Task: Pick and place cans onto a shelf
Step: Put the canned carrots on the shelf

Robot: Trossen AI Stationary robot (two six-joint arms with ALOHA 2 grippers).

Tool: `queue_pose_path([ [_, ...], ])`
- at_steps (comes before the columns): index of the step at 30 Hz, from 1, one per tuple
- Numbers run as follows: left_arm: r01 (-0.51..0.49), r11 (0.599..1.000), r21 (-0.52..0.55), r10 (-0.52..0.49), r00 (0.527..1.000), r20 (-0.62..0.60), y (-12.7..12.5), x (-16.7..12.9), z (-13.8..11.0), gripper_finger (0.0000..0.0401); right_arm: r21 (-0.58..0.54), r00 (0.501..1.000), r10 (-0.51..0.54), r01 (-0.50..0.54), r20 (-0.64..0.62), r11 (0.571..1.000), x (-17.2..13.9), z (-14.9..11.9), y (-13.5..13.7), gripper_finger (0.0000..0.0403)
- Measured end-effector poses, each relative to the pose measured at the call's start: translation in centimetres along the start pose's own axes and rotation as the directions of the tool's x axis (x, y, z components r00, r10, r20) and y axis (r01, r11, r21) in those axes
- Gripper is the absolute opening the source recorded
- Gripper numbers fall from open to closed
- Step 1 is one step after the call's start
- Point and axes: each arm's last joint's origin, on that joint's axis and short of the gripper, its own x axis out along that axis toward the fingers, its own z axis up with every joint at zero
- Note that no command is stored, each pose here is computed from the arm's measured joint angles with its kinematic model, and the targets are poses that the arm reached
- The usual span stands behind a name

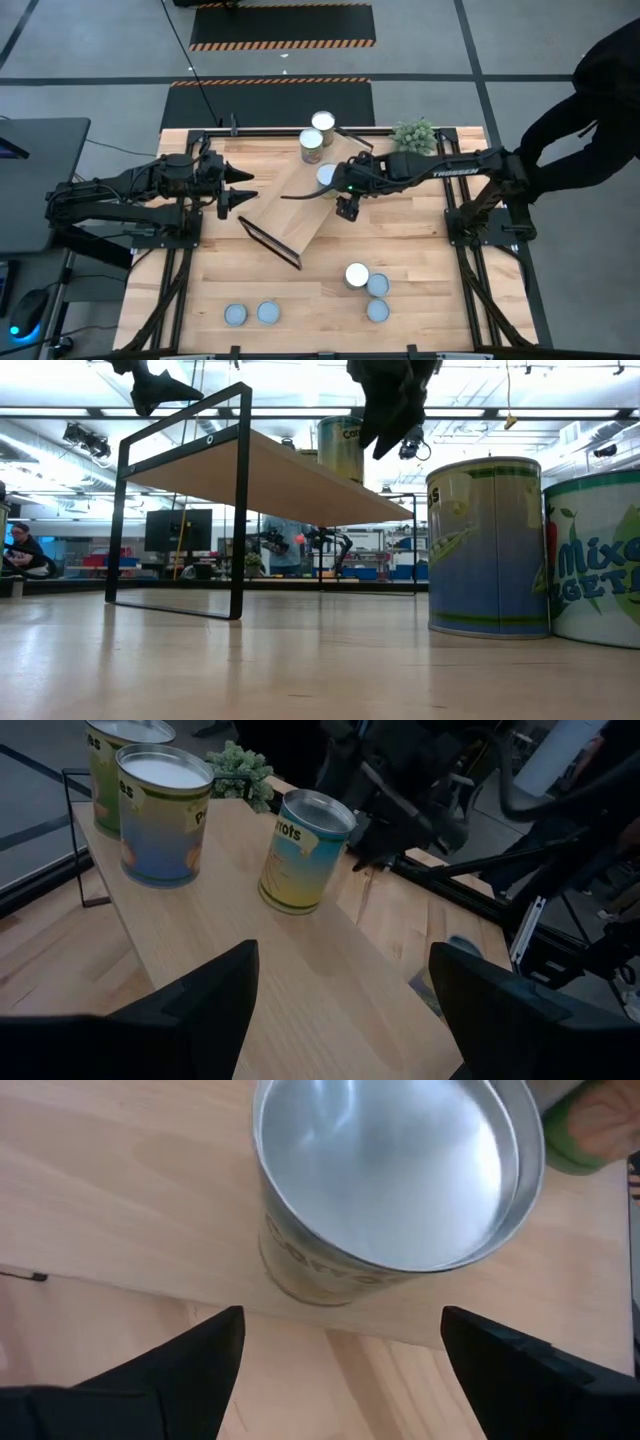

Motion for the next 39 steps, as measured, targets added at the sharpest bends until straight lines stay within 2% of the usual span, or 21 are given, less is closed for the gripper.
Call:
queue_pose_path([
  [4,0.0,1.0,0.0,0.0,1.0,0.0,0.0,0.0,0.0,0.0299,0.008,1.0,-0.019,0.02,-0.011,1.0,0.5,-0.4,0.0,0.0317],
  [12,0.0,1.0,0.001,0.0,1.0,0.0,0.0,0.0,0.0,0.0299,0.057,0.998,0.027,-0.03,0.053,0.998,1.1,0.0,0.4,0.0229],
  [17,0.0,1.0,0.001,0.0,1.0,0.0,0.0,0.0,0.0,0.0299,0.091,0.995,0.025,-0.034,0.096,0.995,1.2,0.5,0.0,0.02],
  [33,0.0,1.0,0.001,0.0,1.0,0.001,0.0,0.0,0.0,0.0299,0.191,0.969,0.019,-0.068,0.248,0.979,1.5,2.5,-1.2,0.0189],
  [39,0.0,1.0,0.001,0.0,1.0,0.001,0.0,0.0,0.0,0.0299,0.238,0.964,0.009,-0.075,0.267,0.968,1.6,2.8,-1.8,0.0189],
])
